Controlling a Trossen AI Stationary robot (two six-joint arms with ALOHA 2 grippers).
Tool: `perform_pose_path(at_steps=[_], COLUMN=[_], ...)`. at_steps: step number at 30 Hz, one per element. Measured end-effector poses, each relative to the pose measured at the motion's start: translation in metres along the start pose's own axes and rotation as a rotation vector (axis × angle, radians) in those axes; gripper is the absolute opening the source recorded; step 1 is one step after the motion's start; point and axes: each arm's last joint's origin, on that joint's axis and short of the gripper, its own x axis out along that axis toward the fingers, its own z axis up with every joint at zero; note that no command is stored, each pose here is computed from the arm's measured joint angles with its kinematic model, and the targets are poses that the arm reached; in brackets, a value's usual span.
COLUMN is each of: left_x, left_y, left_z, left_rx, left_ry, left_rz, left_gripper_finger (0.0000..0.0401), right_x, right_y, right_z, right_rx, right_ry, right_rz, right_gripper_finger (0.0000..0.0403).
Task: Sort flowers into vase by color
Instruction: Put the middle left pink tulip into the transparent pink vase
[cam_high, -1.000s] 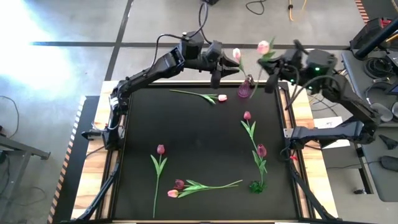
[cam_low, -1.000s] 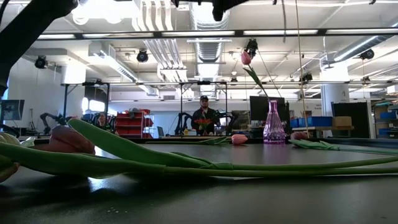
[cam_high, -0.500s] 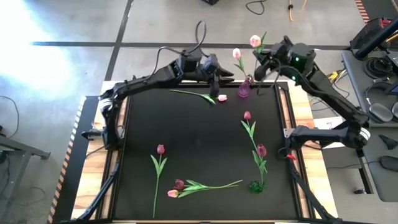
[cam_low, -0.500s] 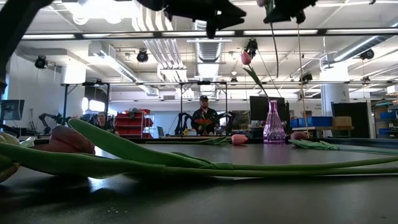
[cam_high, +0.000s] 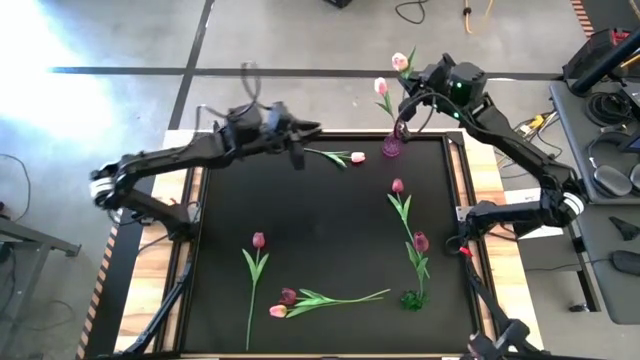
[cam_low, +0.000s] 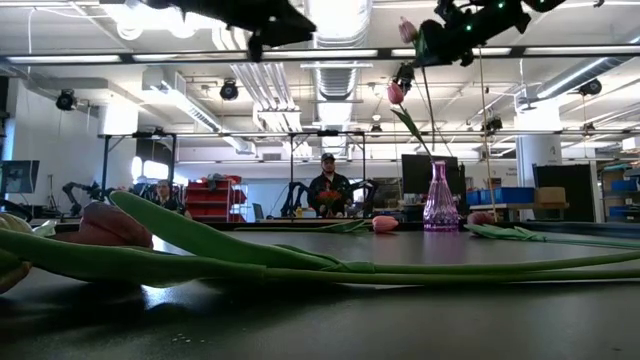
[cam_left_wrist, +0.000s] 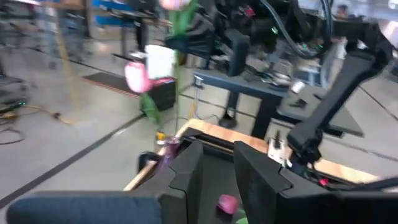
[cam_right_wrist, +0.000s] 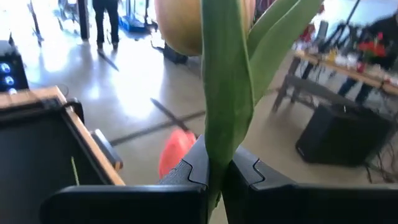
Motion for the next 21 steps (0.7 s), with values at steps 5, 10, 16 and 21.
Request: perform_pose_path(at_steps=[5,10,16,21], left_x=[-0.036,-0.059,-0.067,-0.062], left_y=[0.001,0.000,-0.001,-0.001], left_z=[-0.007,-0.010,-0.010,-0.014], left_rx=[-0.038,-0.061,-0.061,-0.060], left_ry=[-0.026,-0.063,-0.067,-0.046], left_rz=[0.073,0.102,0.119,0.121], left_gripper_finger=[0.0075,0.0075,0.0075,0.0075], right_x=[0.012,0.019,0.021,0.021], right_y=[0.000,0.000,0.001,-0.001], right_z=[-0.010,-0.015,-0.023,-0.028], right_rx=[-0.022,-0.027,-0.037,-0.041], right_ry=[0.039,0.046,0.075,0.115], right_rz=[0.001,0.007,-0.009,-0.111], right_gripper_finger=[0.0012,0.0012,0.0013,0.0015])
